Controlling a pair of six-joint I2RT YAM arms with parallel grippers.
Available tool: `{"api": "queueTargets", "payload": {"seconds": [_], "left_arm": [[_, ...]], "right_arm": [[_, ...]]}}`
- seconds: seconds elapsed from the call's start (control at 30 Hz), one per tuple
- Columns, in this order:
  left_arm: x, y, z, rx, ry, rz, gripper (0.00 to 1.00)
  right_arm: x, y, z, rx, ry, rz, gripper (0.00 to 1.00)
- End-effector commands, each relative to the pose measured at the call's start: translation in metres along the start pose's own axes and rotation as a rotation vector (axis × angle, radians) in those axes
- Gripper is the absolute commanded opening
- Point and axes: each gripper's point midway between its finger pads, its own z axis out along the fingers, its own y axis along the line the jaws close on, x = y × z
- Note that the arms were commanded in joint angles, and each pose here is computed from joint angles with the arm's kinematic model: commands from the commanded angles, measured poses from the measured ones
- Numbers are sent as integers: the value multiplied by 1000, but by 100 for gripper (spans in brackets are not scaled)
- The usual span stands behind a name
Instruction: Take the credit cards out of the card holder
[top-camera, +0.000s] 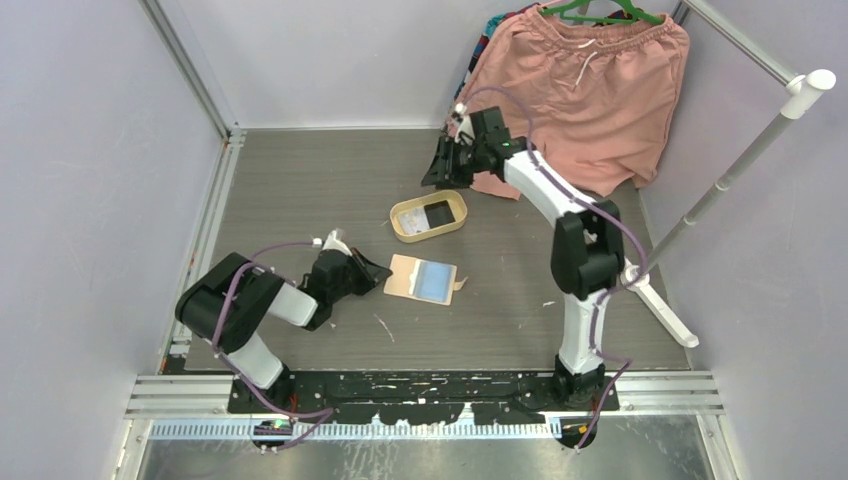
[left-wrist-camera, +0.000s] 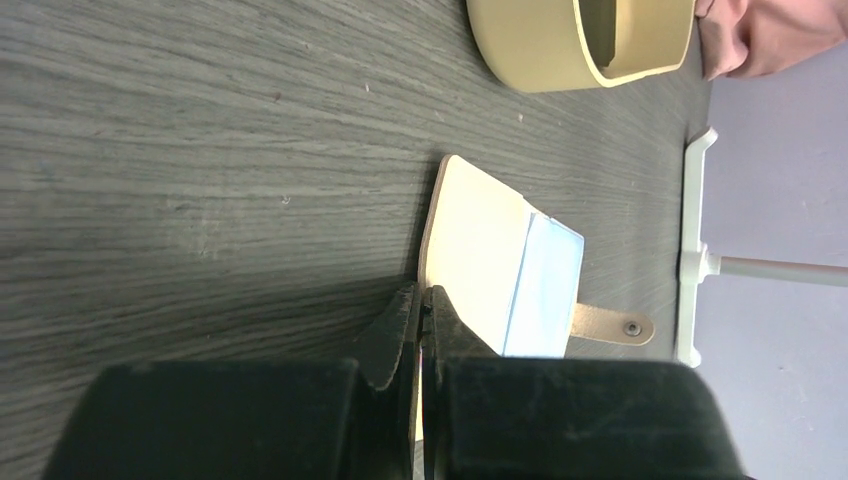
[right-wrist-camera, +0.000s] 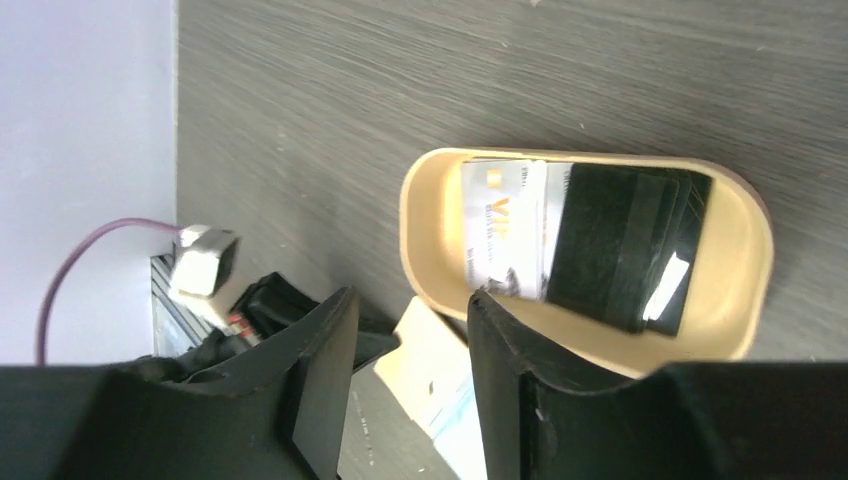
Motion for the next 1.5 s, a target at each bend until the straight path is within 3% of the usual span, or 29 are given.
{"api": "queueTargets", "payload": {"seconds": [0.0,0.17,0.3,0.5,0.73,1.0,1.47], "left_arm": [[66,127,-58,-480,258,79,0],[60,116,-61,-465,244,94,0],[54,106,-64,-455,242,111,0],[45,94,-68,-452,228,133,0],[42,87,-69,-437,221,123,0],[41,86,-80,-441,219,133,0],[39,90,-79,-455,200,133,0]], "right_arm": [[-26,50,-85,17,-205,-68,51],[51,-11,-92,238,-163,53,55],[130,-47,-86,306,-67,179,55],[200,-39,-85,332,25,193,64],[216,-33,-67,337,39,203,61],[216,-30,-60,333,28,245,43],[240,-16,-49,340,142,234,42]]}}
